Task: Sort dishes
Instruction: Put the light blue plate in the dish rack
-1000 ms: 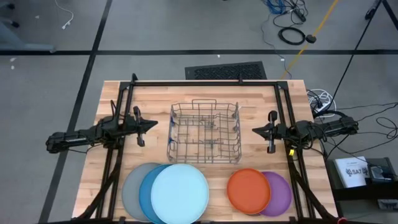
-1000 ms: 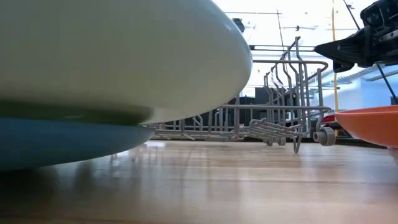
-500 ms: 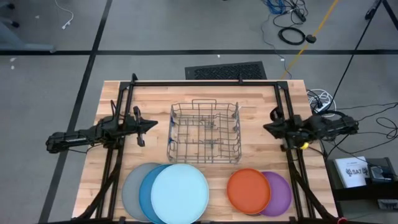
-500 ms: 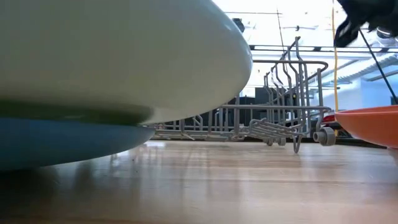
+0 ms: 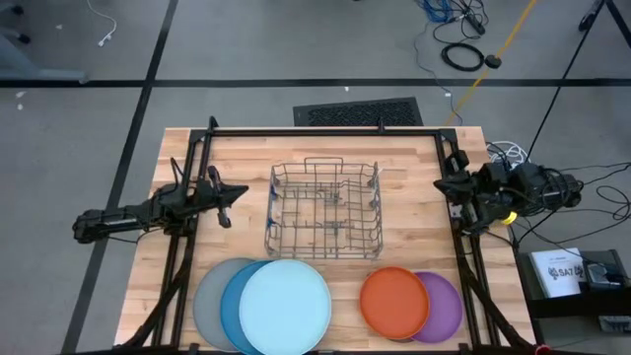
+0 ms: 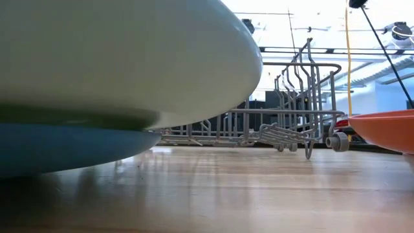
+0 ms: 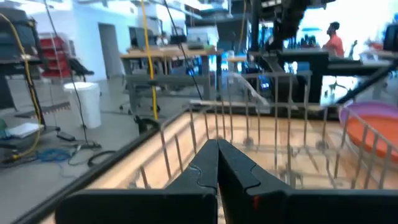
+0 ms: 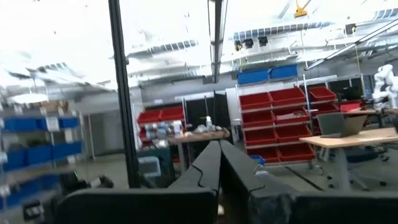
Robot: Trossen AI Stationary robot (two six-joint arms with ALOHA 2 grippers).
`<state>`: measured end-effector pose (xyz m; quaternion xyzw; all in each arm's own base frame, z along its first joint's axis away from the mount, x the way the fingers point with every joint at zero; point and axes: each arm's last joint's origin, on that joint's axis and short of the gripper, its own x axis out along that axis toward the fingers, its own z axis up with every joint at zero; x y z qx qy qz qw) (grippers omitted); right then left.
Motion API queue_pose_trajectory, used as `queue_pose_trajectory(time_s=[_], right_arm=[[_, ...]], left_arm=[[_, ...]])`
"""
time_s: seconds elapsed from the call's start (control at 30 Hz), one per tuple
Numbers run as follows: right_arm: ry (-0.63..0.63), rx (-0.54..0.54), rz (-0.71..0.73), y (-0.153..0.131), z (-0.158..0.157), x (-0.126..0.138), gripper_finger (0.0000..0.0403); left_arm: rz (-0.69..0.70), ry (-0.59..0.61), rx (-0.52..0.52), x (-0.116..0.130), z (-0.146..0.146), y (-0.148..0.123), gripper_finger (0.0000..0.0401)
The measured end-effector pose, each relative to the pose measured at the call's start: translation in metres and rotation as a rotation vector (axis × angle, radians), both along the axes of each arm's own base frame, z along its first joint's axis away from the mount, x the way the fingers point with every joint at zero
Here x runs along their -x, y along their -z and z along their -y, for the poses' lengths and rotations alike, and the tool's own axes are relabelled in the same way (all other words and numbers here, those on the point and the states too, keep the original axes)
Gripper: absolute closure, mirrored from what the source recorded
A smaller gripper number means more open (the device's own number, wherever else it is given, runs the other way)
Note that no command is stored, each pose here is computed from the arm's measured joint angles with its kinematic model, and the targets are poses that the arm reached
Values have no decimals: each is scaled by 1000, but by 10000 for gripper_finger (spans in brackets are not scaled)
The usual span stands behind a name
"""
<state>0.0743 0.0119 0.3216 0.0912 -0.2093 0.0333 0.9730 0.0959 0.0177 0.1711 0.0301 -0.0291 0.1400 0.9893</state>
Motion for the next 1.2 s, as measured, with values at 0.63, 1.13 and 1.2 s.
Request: queue_pose_trajectory(time_s=[0.63,1.13,1.2], right_arm=[[-151,-110,-153,-30,-33,-130,403],[-379,319,-559,-61,-100,-236,403],[-380,294,-544,-68,-104,-248,403]], left_arm=[[450,494,245,11,13,-41,399],[510,721,295,19,22,-54,399],[510,721,295,19,22,-54,399]])
